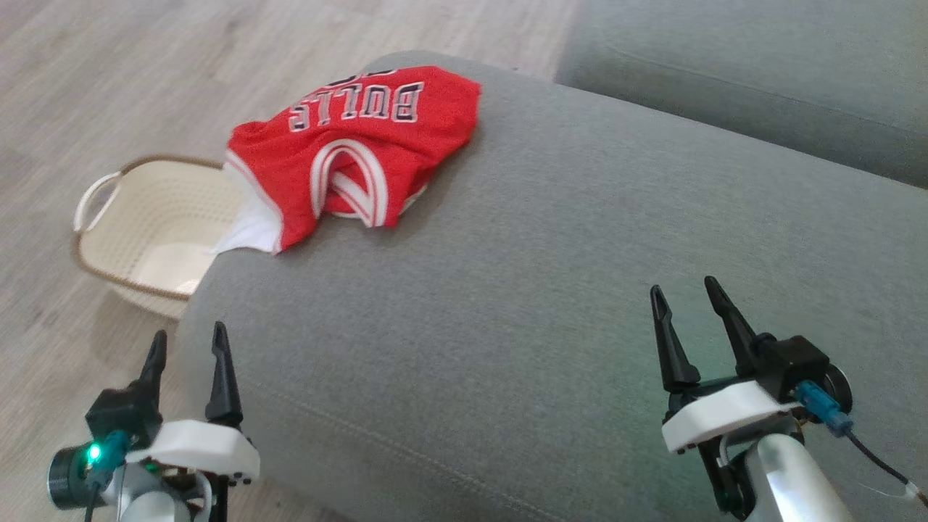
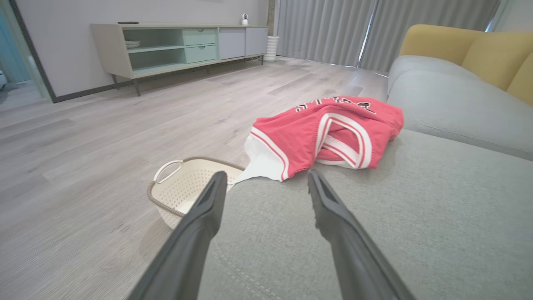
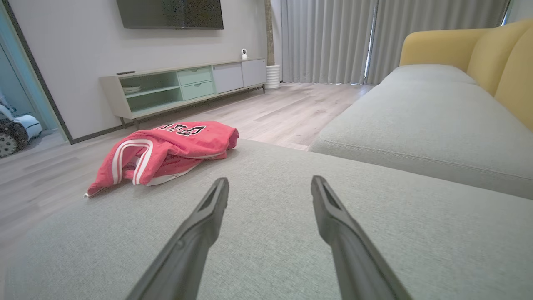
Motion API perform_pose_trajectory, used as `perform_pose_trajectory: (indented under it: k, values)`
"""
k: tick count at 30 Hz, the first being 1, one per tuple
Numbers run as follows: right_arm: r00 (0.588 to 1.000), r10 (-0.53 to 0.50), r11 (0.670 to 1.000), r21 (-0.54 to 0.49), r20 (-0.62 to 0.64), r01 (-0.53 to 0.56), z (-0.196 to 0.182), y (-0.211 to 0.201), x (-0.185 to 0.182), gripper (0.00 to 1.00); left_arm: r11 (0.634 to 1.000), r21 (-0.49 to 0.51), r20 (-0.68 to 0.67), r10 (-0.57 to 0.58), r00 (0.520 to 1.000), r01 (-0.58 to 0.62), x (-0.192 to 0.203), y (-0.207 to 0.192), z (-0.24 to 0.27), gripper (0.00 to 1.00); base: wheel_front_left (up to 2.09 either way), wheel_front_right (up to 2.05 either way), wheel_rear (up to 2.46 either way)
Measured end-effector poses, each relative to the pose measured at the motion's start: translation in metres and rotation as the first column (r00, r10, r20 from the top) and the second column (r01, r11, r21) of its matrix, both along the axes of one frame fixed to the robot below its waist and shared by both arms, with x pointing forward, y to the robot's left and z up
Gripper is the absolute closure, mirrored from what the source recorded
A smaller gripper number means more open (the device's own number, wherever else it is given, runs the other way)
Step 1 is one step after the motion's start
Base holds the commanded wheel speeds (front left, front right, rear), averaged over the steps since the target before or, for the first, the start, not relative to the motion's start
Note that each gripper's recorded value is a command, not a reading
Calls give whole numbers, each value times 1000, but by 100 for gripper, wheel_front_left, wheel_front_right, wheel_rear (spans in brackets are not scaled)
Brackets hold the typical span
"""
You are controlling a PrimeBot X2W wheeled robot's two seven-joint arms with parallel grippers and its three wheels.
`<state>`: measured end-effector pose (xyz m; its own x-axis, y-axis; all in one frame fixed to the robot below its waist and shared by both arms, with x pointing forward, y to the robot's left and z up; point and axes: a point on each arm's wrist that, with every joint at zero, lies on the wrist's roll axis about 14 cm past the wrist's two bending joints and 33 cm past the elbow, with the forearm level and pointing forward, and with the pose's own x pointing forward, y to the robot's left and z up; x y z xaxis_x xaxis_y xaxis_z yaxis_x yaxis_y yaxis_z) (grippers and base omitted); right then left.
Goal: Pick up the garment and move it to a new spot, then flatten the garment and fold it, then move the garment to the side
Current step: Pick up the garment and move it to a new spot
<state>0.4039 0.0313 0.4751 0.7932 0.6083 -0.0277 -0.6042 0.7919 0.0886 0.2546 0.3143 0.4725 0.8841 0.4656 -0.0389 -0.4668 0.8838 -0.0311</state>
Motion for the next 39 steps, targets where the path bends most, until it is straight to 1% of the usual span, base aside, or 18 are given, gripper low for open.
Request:
perform_pose_trajectory:
  k: [5, 8, 13, 17, 22, 28, 29, 30, 36, 39]
  values:
    - [998, 61, 998, 1, -6, -61, -2, 22, -2, 0, 998, 1, -9, 57, 998, -57, -17, 12, -2, 0, 0, 0, 0]
    - [997, 76, 997, 8, 0, -76, 0, 29, 0, 0, 997, 2, -17, 73, 997, -73, -20, 16, -3, 0, 0, 0, 0]
    - [997, 72, 997, 6, -9, -72, -6, 28, 8, 0, 998, -1, -46, 69, 997, -70, -14, 16, -9, 0, 0, 0, 0]
    - [998, 57, 998, 5, -2, -57, -9, 25, 21, 0, 999, -21, -67, 48, 997, -50, 2, 15, -16, 0, 0, 0, 0]
    - [999, 25, 1000, 3, 38, -25, -6, 12, 48, 0, 1000, -10, -57, 16, 998, -17, 46, 20, -10, 0, 0, 0, 0]
    - [998, -21, 1000, -4, 53, 21, -13, -12, 69, 0, 998, 5, -43, -65, 997, 65, 113, 21, -4, 0, 0, 0, 0]
    - [998, -38, 999, -2, 52, 38, -16, -19, 73, 0, 996, 15, -45, -85, 995, 86, 135, 22, -3, 0, 0, 0, 0]
    - [998, -46, 999, -3, 52, 46, -18, -23, 76, 0, 995, 18, -47, -102, 994, 103, 147, 21, -4, 0, 0, 0, 0]
    - [995, -75, 997, -2, 71, 76, -20, -40, 87, 0, 983, 72, -103, -160, 982, 168, 208, 28, -9, 0, 0, 0, 0]
    - [993, -93, 996, -5, 70, 93, -24, -48, 90, 0, 983, 68, -142, -159, 977, 170, 229, 29, -22, 0, 0, 0, 0]
